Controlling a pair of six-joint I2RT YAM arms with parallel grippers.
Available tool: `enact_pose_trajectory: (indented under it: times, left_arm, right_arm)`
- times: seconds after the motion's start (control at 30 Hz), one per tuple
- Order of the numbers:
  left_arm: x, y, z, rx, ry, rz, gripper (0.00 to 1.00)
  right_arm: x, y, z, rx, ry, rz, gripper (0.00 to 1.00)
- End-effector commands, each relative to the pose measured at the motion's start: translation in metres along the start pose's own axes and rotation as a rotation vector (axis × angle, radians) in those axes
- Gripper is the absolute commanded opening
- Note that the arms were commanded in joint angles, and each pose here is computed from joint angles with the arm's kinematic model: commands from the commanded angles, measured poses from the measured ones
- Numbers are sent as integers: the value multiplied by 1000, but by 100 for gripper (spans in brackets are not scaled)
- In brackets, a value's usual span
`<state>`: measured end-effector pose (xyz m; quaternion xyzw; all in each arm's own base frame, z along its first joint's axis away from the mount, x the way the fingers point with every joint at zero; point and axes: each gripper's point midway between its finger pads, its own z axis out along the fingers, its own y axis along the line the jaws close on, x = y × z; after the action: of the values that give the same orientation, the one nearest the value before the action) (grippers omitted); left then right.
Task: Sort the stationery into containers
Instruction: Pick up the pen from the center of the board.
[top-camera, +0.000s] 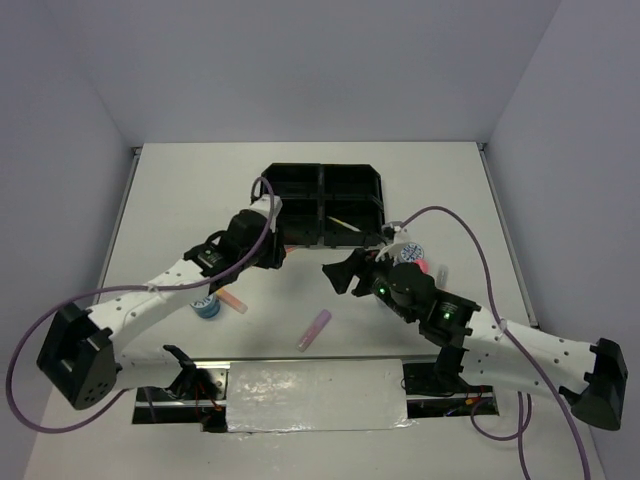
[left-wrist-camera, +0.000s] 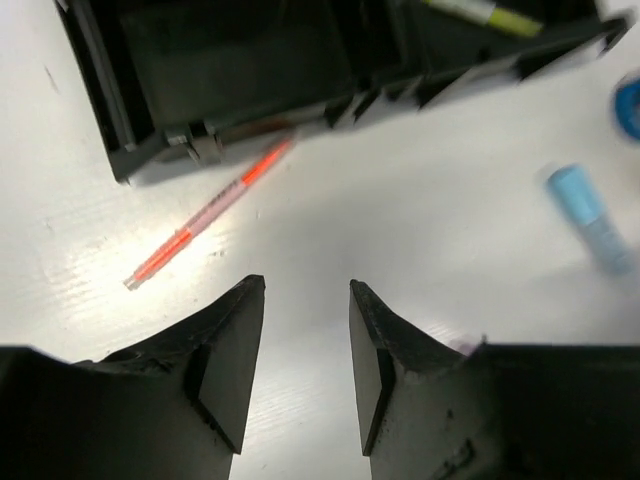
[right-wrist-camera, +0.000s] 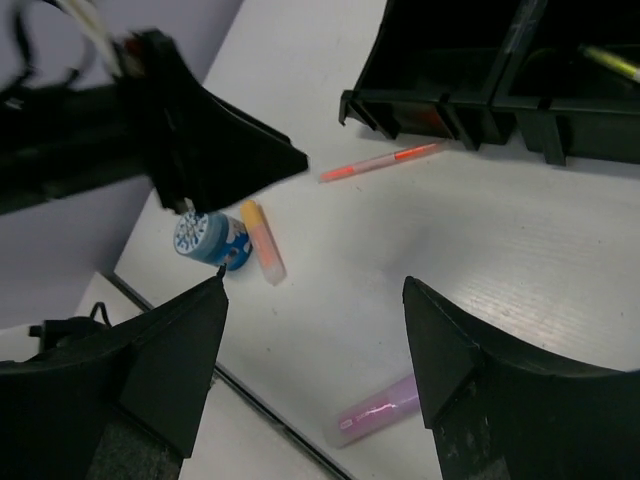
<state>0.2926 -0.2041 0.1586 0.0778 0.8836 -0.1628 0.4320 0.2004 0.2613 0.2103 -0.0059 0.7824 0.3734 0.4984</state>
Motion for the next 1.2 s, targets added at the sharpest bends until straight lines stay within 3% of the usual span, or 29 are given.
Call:
enact_pose_trajectory:
  times: [0.0, 0.2, 0.37, 0.5, 1.17]
  left_arm:
    - [-15, -13, 16, 78, -59, 95, 52]
    - [-5, -6, 47, 50, -16, 192, 57]
    - [14, 14, 74, 27, 68, 182, 62]
    - [18, 16, 85, 33, 64, 195, 62]
    - [49, 55, 104, -52, 134, 186, 63]
  right_arm:
    - [-8, -11, -13, 15, -33, -7, 78]
    - [-9, -20, -30, 8, -46, -17, 80]
    - [-12, -26, -36, 12, -65, -26, 82]
    - [-15, -25, -36, 13, -69, -43, 83]
    - [-8, -19, -24, 2, -23, -82, 84]
